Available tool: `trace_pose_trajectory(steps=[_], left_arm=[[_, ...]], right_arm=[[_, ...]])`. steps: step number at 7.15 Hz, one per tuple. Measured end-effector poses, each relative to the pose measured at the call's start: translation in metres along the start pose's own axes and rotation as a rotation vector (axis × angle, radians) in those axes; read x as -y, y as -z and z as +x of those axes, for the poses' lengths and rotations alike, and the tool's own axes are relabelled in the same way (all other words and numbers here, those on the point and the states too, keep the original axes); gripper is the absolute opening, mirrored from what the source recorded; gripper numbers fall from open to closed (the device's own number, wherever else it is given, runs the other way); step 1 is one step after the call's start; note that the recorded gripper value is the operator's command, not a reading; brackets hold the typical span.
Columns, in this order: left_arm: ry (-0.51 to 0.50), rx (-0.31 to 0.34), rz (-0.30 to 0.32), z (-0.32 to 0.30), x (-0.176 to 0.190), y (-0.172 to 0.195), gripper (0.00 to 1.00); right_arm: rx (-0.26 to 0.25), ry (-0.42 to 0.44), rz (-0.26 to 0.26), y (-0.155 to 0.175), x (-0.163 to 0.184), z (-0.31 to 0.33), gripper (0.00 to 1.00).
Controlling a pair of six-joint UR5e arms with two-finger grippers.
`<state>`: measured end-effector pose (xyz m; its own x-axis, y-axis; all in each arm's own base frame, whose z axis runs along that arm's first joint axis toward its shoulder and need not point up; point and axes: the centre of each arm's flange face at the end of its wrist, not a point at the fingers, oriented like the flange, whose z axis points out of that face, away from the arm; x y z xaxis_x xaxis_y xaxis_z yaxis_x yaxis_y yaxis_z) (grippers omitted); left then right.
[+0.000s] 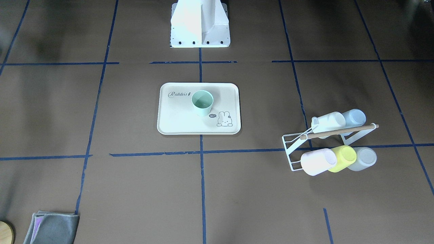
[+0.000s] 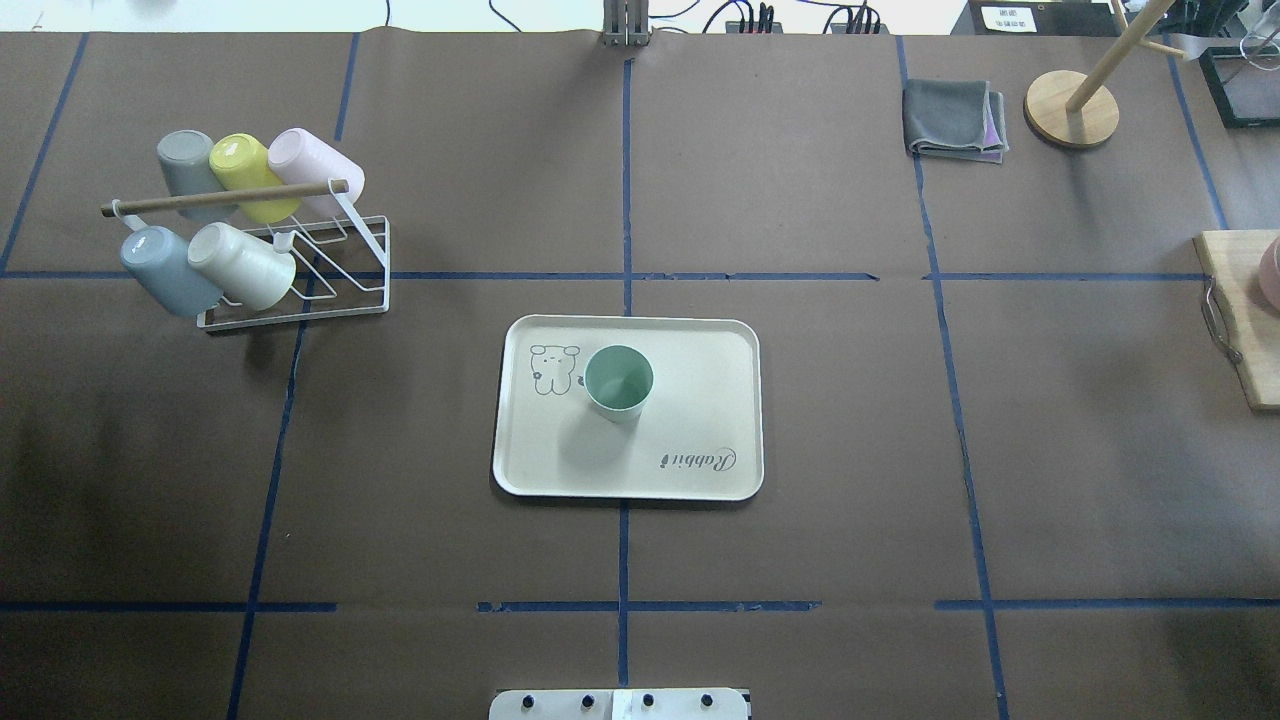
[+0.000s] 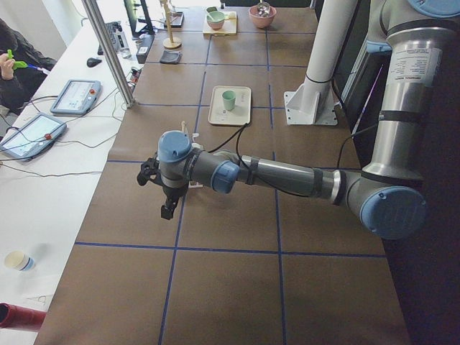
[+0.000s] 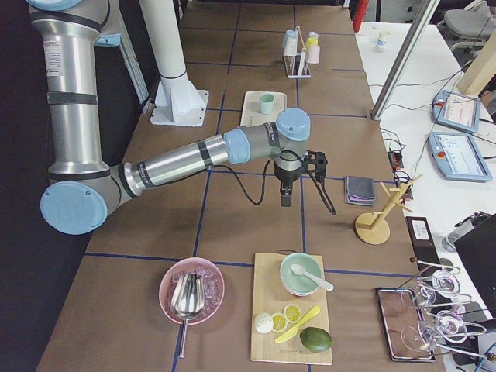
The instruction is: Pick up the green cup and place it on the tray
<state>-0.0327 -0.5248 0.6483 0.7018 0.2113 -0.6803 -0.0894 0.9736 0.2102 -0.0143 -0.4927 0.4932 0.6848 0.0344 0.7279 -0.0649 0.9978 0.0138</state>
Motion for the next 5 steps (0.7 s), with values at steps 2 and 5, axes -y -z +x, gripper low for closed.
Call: trace_pose_trajectory(steps=[2,5], left_arm=[[0.043,-0.002,-0.026,-0.025,-0.013,-0.003,1.0],[0.039,-0.003,-0.077,-0.044,-0.022,0.013,1.0]], right_arm=[[0.027,-0.032,-0.004,0.003,0.005,0.027,1.0],[0.056,0.011,0.001,0.006,0.007,0.114,1.0]])
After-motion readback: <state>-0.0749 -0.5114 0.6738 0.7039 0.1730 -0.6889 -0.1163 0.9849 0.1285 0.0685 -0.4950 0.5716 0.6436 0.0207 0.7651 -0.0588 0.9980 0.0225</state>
